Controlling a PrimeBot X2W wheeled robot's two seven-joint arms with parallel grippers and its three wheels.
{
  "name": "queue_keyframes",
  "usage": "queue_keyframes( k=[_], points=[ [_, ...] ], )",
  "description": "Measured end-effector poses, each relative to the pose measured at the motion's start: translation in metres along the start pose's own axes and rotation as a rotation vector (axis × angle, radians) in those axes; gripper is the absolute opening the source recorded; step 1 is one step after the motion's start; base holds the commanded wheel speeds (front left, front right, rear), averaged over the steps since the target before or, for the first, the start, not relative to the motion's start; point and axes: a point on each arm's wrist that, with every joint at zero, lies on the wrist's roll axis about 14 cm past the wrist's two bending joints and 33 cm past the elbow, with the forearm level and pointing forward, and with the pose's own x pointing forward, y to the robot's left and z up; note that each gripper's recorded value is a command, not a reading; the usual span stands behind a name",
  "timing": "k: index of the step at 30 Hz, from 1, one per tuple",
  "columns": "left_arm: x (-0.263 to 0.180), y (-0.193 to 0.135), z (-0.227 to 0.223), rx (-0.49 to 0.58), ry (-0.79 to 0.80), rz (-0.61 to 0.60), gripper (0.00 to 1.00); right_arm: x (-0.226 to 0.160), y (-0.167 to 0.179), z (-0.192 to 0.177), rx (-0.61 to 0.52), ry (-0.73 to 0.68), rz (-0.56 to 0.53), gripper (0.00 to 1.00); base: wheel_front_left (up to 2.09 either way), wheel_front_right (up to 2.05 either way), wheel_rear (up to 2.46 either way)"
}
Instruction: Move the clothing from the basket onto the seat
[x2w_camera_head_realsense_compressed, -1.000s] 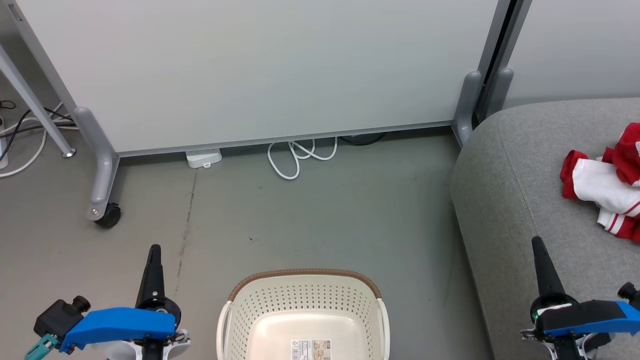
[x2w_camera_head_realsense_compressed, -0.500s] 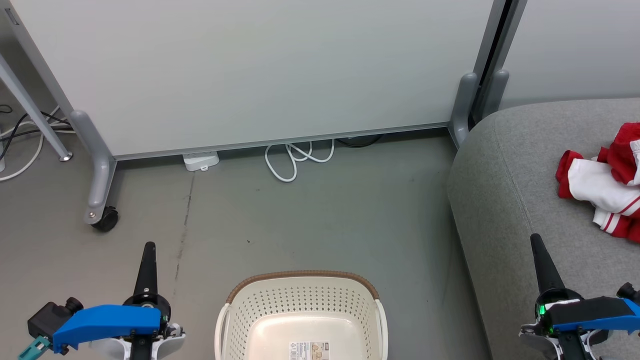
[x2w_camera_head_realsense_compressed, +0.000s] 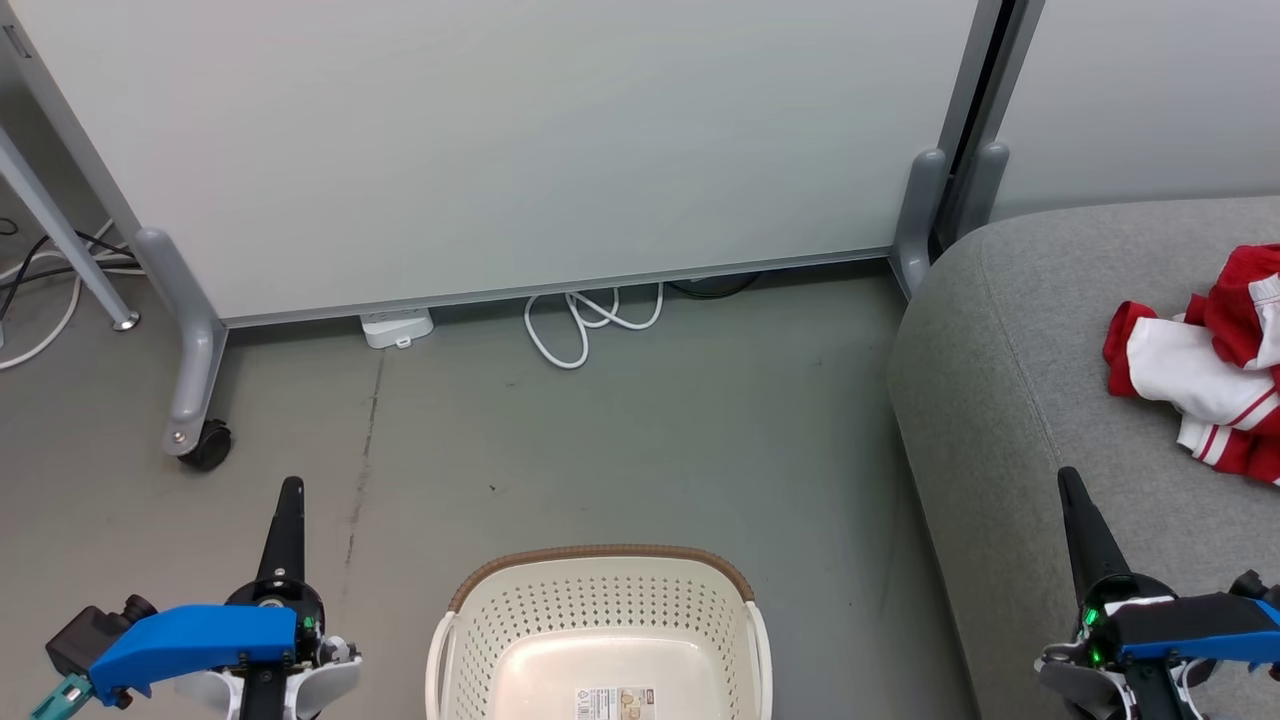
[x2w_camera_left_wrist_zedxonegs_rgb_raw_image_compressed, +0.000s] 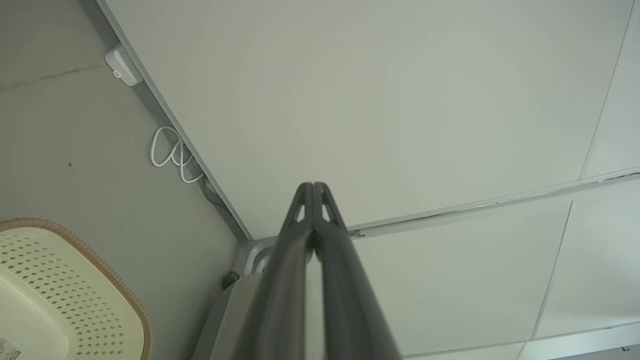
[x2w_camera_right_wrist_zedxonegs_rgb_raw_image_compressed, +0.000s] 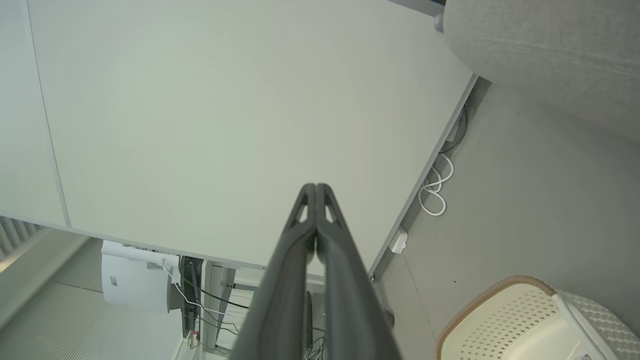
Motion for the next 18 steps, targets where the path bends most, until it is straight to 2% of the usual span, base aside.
queue_keyframes(
  k=[18],
  points=[
    [0.0025,-0.0067,0.0033,-0.139,0.002,-0.023,0.0,0.0001,0.0064,0.0032,0.149,0.003,0.024,0.0,0.0,0.0,0.0]
  ],
)
